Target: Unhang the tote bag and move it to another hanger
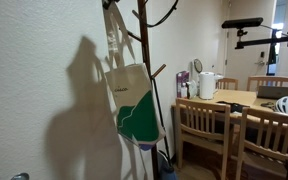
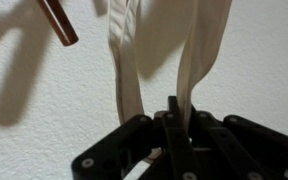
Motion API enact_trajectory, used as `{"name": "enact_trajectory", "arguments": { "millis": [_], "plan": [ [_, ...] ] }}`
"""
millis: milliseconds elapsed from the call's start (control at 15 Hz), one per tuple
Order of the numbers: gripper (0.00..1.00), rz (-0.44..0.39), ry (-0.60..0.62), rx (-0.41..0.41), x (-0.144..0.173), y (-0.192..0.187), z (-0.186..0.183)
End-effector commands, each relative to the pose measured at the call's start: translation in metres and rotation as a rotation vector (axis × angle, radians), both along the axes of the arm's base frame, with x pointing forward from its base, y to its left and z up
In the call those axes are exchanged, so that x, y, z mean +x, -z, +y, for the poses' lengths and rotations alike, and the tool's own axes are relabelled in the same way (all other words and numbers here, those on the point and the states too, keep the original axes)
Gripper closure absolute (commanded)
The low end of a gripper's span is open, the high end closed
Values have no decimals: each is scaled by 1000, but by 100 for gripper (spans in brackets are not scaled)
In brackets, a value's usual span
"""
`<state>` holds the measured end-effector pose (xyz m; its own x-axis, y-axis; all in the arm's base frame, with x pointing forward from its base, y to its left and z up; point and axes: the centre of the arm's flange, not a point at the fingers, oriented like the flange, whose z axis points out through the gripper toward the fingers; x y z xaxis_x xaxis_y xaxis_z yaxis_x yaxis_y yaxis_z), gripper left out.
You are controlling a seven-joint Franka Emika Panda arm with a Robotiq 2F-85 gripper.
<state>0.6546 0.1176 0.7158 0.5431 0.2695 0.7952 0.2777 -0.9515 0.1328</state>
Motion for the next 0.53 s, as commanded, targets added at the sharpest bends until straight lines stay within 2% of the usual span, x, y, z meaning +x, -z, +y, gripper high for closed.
{"name": "enact_trajectory", "arguments": {
  "millis": [0, 333, 400, 467],
  "plan": [
    [94, 84, -100, -46, 7, 10, -23],
    [94, 199, -186, -72, -3, 35, -55],
    [93, 173, -134, -60, 10, 38, -38],
    [93, 189, -148, -61, 10, 41, -43]
  ]
}}
